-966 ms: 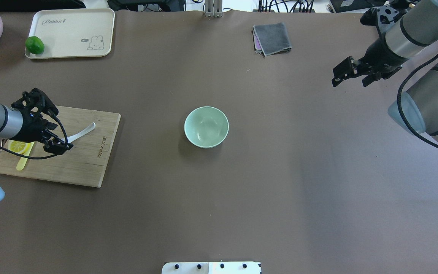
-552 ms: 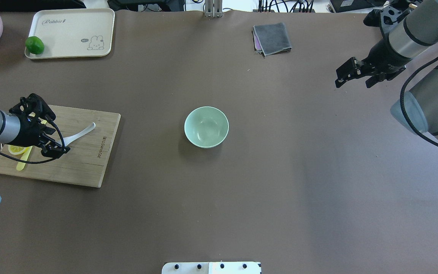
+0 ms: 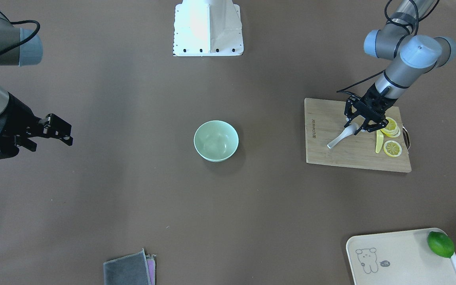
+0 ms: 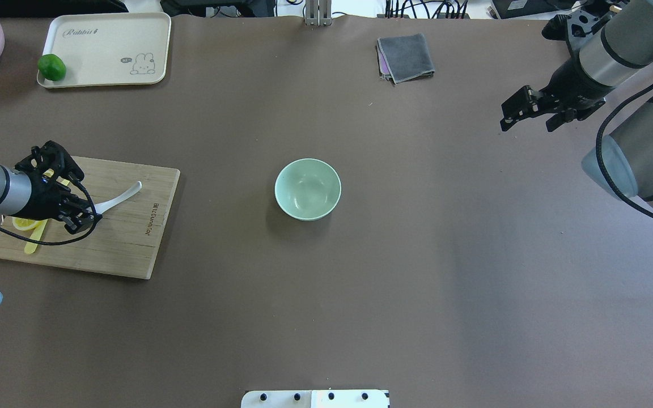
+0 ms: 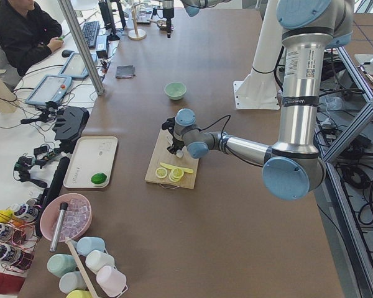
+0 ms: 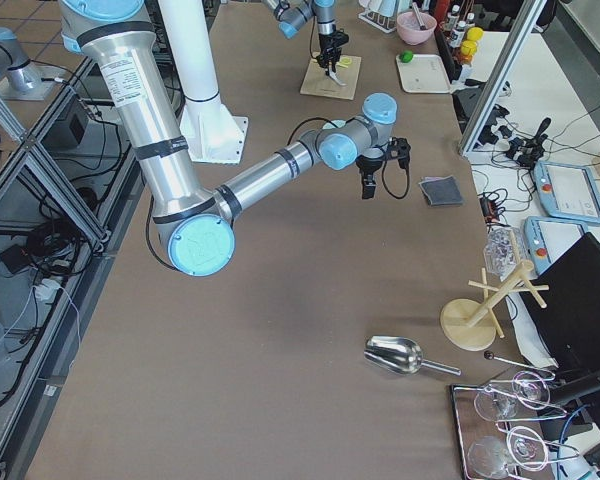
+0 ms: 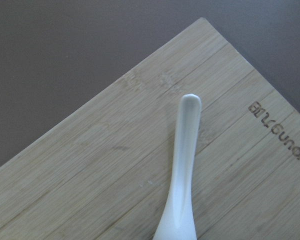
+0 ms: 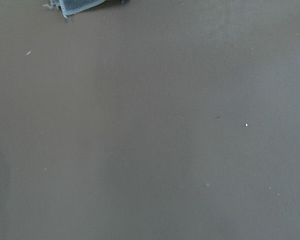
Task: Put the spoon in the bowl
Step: 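Lift the white spoon with the left gripper toward the bowl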
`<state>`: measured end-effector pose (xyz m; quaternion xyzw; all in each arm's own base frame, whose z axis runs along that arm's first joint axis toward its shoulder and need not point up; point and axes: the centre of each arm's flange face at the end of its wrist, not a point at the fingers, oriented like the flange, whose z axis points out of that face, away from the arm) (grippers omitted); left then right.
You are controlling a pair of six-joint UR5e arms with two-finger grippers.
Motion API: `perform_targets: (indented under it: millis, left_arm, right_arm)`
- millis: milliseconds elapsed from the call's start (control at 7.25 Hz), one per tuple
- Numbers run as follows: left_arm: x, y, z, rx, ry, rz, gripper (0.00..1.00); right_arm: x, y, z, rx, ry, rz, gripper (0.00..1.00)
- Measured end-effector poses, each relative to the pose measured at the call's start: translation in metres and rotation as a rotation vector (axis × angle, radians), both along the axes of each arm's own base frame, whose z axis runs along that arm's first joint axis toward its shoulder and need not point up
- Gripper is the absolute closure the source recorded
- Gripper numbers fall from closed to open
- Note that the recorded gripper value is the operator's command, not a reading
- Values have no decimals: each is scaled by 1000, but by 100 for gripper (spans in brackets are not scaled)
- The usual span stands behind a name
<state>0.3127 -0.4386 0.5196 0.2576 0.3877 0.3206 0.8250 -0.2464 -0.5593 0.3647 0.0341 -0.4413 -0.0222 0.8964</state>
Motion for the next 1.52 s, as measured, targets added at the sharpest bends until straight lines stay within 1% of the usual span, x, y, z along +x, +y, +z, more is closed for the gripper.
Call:
perform_targets:
  millis: [138, 414, 552, 828, 966, 1103, 1241, 1517]
  left_arm:
    - [2, 1, -1, 1, 1, 5, 99]
    - [6, 6, -8, -7, 22, 34, 100]
    - [-1, 5, -18, -27, 58, 63, 100]
    - [-29, -12, -53, -76, 142, 98, 100]
    - [-29, -25, -87, -91, 178, 96, 100]
    - [-15, -42, -137, -121, 224, 74, 100]
    - [11, -51, -189, -161, 274, 58, 100]
    - [102, -43, -282, -221, 346, 17, 100]
  right_arm:
    - [1, 0, 1, -2, 1, 1, 0]
    - [4, 0, 3, -9, 5, 5, 0]
    - [5, 0, 3, -12, 7, 6, 0]
    - [7, 2, 3, -12, 6, 8, 0]
    - [8, 2, 2, -8, 5, 8, 0]
    - [10, 3, 3, 0, 7, 9, 0]
    - [13, 3, 8, 6, 13, 9, 0]
    - [37, 2, 32, -5, 42, 42, 0]
